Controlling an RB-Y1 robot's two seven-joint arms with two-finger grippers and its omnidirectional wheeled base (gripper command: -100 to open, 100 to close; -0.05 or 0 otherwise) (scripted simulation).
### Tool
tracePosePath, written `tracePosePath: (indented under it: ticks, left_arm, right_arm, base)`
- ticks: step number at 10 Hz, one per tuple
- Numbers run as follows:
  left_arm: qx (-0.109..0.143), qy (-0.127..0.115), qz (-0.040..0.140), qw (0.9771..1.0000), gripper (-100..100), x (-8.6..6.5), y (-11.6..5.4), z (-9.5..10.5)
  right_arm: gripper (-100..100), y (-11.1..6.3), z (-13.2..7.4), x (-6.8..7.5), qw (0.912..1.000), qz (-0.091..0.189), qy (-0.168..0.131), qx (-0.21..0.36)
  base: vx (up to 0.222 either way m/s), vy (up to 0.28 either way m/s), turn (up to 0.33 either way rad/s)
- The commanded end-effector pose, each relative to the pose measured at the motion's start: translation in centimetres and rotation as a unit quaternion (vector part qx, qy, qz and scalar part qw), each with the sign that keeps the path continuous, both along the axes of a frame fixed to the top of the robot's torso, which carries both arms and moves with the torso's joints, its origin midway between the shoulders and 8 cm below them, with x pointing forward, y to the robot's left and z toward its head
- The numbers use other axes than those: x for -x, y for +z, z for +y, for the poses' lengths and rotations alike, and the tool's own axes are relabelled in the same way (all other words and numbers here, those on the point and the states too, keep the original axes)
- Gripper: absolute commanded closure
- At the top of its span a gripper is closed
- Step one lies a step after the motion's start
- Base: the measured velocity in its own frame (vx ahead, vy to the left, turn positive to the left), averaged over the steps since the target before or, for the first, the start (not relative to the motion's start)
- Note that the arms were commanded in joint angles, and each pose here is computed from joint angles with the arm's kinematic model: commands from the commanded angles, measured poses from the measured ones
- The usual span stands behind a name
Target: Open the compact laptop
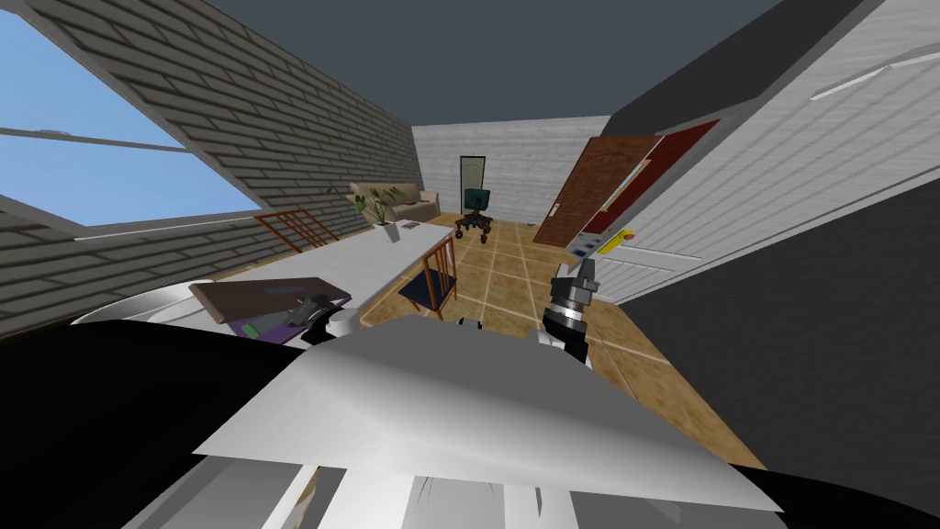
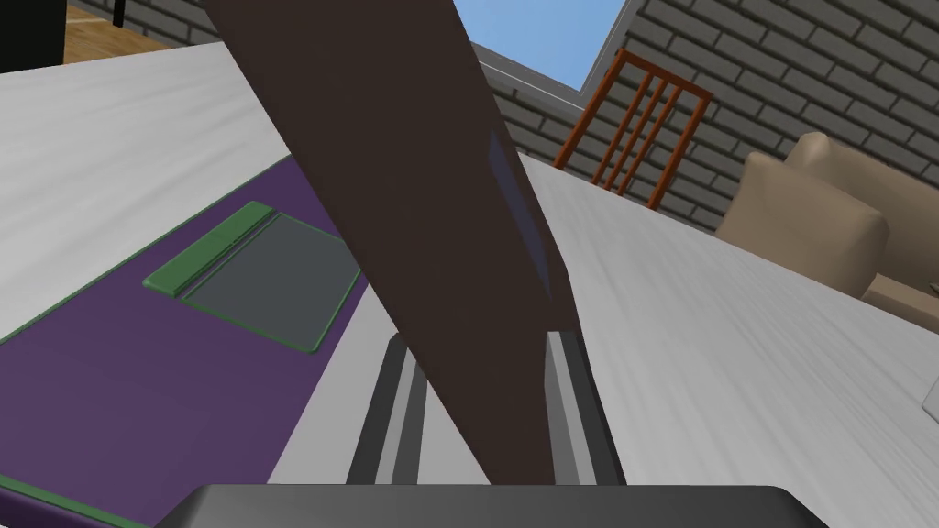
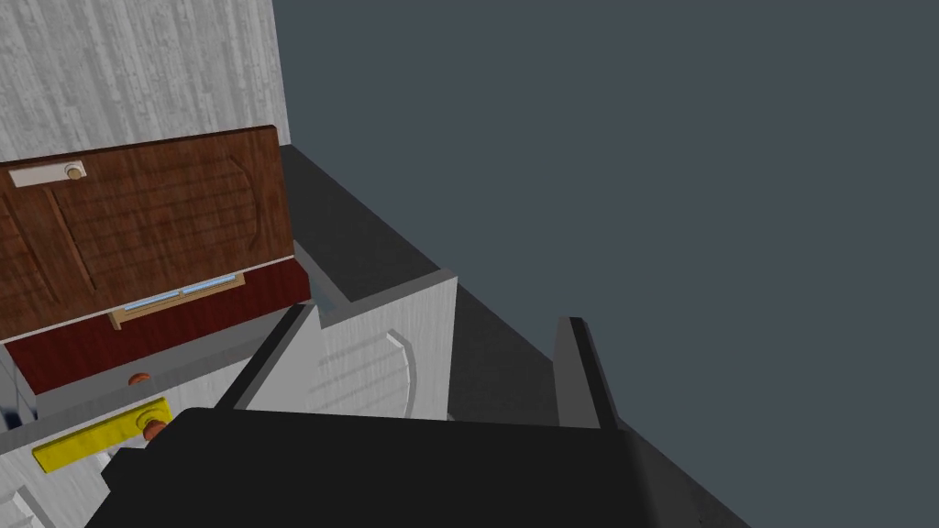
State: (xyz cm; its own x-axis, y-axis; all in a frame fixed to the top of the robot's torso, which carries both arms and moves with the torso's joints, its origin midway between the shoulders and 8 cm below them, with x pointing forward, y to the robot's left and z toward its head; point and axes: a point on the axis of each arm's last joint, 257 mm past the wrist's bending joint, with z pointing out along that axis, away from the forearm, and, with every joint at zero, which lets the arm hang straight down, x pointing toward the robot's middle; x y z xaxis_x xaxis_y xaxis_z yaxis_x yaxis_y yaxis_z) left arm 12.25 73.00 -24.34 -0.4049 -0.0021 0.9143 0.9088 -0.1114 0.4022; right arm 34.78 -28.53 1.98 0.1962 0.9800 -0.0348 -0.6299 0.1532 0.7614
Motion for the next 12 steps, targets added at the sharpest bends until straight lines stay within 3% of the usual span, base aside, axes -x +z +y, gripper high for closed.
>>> tracePosePath:
  ticks: [1, 2, 3, 5, 6, 7, 12]
  left_arm:
    - [0.014, -0.009, -0.024, 0.9996, 100, -0.4, -1.2, -0.4]
    - [0.018, 0.005, -0.017, 0.9997, 100, 1.8, -2.4, -0.7]
    - [0.019, 0.008, -0.021, 0.9996, 100, 2.7, -2.6, -0.6]
    - [0.021, 0.007, -0.044, 0.9988, 100, 2.7, -2.6, -0.6]
    - [0.010, 0.011, -0.037, 0.9992, -100, 3.8, -1.0, 0.5]
    - [0.008, 0.012, -0.038, 0.9992, -100, 4.3, -0.2, 1.2]
    - [0.014, -0.009, -0.038, 0.9992, -100, 4.2, 0.8, 2.5]
  right_arm:
    - [0, 0.0, 0.0, 0.0, 1.0000, 0.000, 0.000, 0.000]
    - [0, 0.0, 0.0, 0.0, 1.0000, 0.000, 0.000, 0.000]
    - [0, 0.0, 0.0, 0.0, 1.0000, 0.000, 0.000, 0.000]
    - [0, 0.0, 0.0, 0.0, 1.0000, 0.000, 0.000, 0.000]
    - [0, 0.0, 0.0, 0.0, 1.0000, 0.000, 0.000, 0.000]
    - [0, 0.0, 0.0, 0.0, 1.0000, 0.000, 0.000, 0.000]
    - [0, 0.0, 0.0, 0.0, 1.0000, 0.000, 0.000, 0.000]
  base:
    - [0.000, 0.000, 0.000]
    - [0.037, 0.016, -0.154]
    - [0.038, 0.025, -0.115]
    - [0.011, 0.000, -0.015]
    - [0.053, -0.036, 0.130]
    - [0.120, -0.050, 0.188]
    - [0.073, -0.035, 0.074]
